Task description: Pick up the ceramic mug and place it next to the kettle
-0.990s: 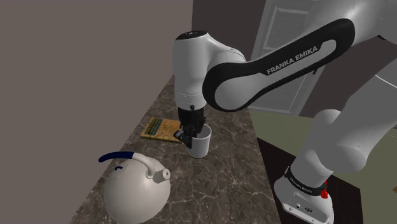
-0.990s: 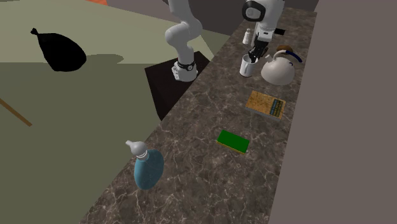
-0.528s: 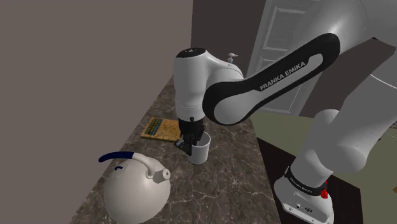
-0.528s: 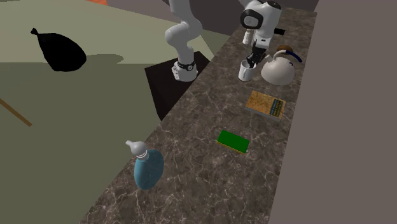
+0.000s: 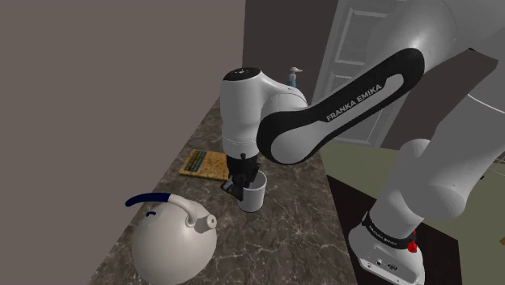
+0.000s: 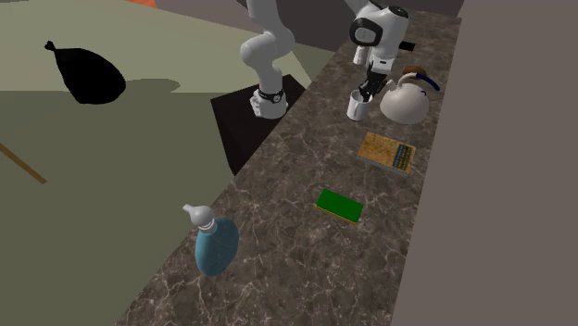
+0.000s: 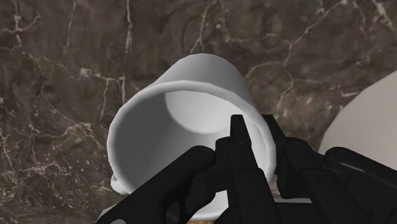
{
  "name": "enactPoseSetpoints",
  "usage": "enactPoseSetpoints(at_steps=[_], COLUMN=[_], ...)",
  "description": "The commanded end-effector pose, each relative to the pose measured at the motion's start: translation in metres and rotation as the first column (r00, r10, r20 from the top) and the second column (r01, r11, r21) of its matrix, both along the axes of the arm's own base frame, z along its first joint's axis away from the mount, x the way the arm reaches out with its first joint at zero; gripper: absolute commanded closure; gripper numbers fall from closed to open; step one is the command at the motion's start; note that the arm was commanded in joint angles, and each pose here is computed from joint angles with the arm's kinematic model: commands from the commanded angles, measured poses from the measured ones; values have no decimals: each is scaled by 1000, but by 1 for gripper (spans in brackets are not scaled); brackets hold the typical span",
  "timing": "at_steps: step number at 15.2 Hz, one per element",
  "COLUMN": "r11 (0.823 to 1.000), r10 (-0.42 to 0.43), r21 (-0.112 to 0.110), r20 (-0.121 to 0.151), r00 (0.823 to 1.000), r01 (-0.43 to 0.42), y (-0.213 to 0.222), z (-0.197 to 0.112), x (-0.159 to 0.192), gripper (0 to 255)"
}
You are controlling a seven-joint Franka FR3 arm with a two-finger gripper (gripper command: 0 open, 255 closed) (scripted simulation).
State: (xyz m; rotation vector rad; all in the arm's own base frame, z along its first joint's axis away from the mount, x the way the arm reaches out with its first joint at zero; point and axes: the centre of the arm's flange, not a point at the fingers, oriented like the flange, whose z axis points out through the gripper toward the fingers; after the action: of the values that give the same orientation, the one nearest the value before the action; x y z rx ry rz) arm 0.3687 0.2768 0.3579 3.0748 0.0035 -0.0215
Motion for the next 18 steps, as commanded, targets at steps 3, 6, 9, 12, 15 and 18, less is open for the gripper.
enactPoseSetpoints(at_steps=[3,6,9,12,15,18], r11=[1000,1000,1000,1000,1000,1000], r10=[0,0,0,0,0,0], r21=[0,0,0,0,0,0], r20=[0,0,0,0,0,0], r00=[1000,1000,1000,1000,1000,1000], r01=[0,0,0,0,0,0], y=[0,0,2,3,3,3], z=[0,0,26,50,50,50], x=[0,0,0,1,1,1], gripper=[0,0,0,0,0,0])
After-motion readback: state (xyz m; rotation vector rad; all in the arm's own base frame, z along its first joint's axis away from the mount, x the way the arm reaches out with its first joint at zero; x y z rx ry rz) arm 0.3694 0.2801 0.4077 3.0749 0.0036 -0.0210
